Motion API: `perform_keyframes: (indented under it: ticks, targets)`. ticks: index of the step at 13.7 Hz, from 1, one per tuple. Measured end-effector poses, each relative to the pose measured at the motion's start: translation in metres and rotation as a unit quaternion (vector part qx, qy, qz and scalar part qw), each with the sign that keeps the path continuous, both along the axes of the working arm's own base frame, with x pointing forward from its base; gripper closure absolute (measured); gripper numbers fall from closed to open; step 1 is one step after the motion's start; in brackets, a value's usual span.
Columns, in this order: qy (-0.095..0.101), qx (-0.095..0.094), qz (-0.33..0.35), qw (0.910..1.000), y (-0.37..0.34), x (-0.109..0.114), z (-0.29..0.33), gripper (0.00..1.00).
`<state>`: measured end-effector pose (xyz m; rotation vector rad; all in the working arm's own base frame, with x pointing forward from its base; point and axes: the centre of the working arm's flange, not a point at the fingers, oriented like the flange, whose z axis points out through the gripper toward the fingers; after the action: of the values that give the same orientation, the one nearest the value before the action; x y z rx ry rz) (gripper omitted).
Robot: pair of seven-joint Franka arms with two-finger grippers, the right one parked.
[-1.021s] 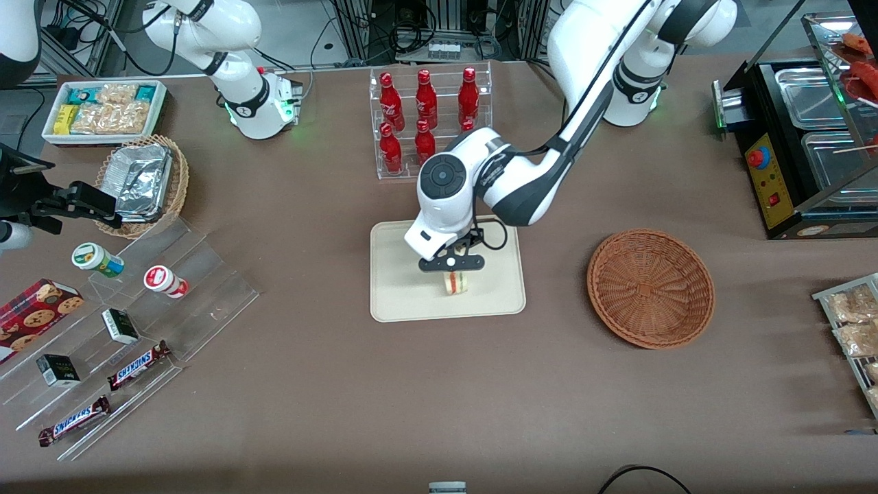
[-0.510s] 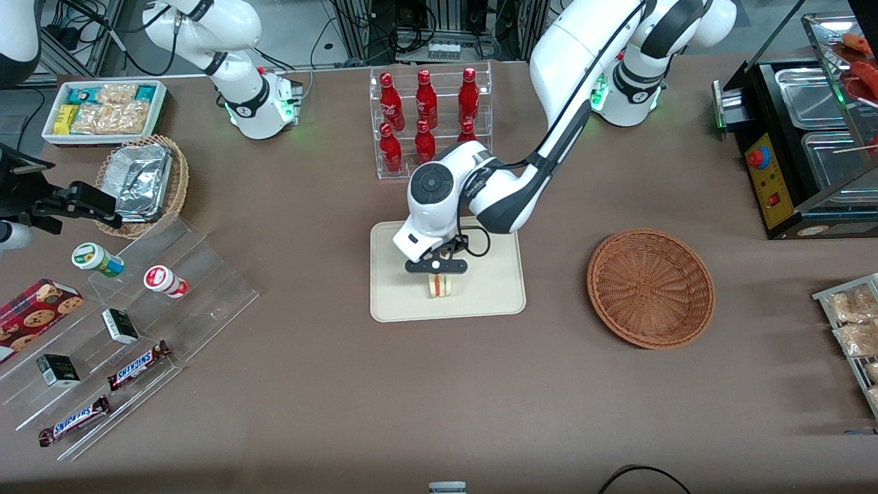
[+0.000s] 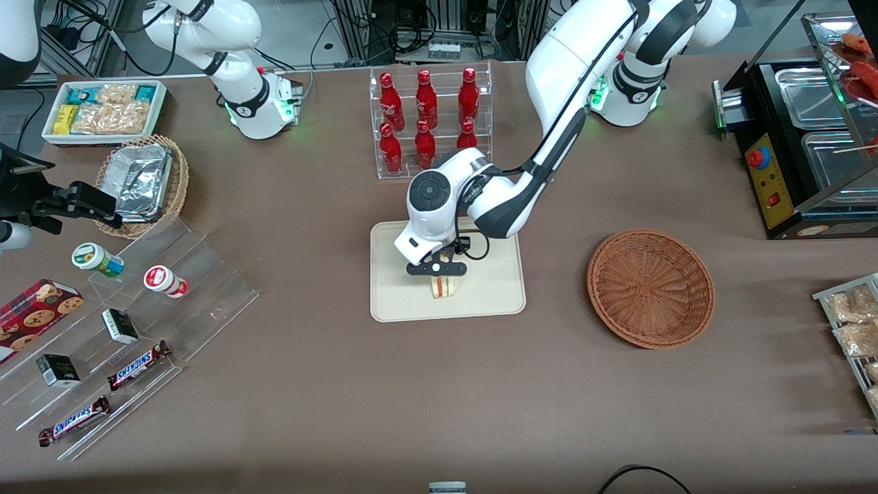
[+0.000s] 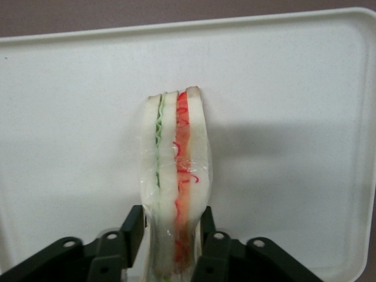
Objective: Place sandwich from basket to tray
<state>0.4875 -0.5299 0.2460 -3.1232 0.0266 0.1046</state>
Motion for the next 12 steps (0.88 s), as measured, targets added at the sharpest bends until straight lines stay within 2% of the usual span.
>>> perform_keyframes:
  ticks: [2, 5, 7, 9, 12]
  targets:
    - [0.005, 0.012, 0.004, 0.9999, 0.005, 0.006, 0.019, 0.29]
    - [0.004, 0.03, 0.023, 0.9993, 0.028, 0.022, 0.093, 0.01]
    - [0.002, 0.042, 0.054, 0.9977, 0.072, 0.039, 0.162, 0.0]
    - [0.008, 0.063, 0.094, 0.9936, 0.133, 0.051, 0.228, 0.0]
    - [0.0, 0.065, 0.139, 0.9881, 0.226, 0.058, 0.316, 0.0]
